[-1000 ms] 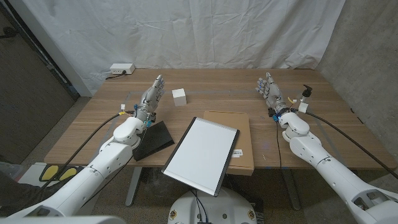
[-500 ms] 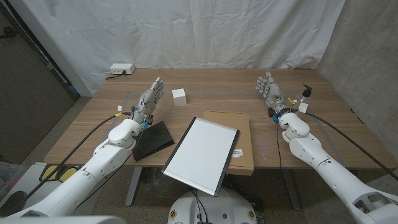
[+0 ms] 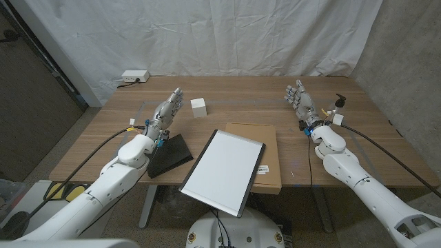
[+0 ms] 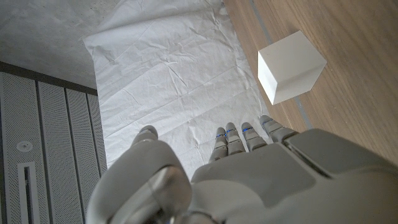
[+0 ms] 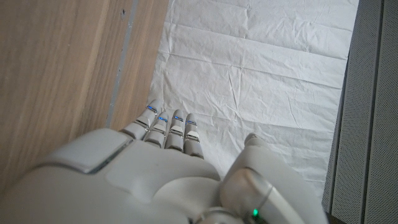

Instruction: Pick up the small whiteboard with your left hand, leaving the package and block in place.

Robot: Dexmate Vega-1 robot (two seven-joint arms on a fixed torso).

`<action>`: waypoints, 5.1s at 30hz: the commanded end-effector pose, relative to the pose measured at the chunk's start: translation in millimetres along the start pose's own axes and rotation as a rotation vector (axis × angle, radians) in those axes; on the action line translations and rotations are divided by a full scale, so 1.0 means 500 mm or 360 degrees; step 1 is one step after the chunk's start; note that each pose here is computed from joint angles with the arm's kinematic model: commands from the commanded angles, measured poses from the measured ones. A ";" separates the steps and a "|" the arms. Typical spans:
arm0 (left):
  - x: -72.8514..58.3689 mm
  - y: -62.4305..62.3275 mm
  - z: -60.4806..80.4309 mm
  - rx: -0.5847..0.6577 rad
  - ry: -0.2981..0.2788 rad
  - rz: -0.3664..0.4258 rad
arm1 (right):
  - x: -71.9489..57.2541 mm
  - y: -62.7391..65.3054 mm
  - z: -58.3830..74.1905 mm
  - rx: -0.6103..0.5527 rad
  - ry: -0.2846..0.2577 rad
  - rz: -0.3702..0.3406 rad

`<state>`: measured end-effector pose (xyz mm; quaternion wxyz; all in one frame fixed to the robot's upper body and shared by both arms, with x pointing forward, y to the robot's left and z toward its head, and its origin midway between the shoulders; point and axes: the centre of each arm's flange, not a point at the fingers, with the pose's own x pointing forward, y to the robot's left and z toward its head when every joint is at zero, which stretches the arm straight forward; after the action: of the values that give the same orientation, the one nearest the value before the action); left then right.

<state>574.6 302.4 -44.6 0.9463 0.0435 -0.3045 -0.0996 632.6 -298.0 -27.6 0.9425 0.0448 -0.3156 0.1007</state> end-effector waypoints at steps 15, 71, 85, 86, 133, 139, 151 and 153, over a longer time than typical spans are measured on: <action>-0.147 0.001 0.025 0.0115 0.0026 0.0113 | 0.018 0.016 -0.013 0.0017 0.0008 0.0016; -0.247 -0.078 0.014 0.0097 -0.0015 0.0025 | 0.013 0.015 0.009 0.0005 -0.0025 -0.0026; -0.291 -0.076 0.010 0.0097 0.0039 0.0048 | 0.025 0.030 0.002 0.0002 -0.0014 -0.0025; -0.294 -0.075 0.009 0.0096 0.0038 0.0048 | 0.026 0.031 0.001 0.0002 -0.0014 -0.0025; -0.398 -0.095 -0.047 -0.0122 -0.0001 -0.0009 | 0.048 0.071 0.024 -0.0018 -0.0053 -0.0004; -0.398 -0.101 -0.058 -0.0150 0.0018 -0.0036 | 0.051 0.073 0.022 -0.0025 -0.0047 0.0003; -0.397 -0.107 -0.057 -0.0159 0.0062 -0.0073 | 0.057 0.084 0.020 -0.0026 -0.0050 0.0031; -0.396 -0.108 -0.055 -0.0161 0.0065 -0.0087 | 0.057 0.086 0.020 -0.0022 -0.0053 0.0034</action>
<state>425.0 296.1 -186.0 0.9479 0.0059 -0.2924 -0.1263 638.6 -258.3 -2.4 0.9376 0.0390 -0.3305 0.1005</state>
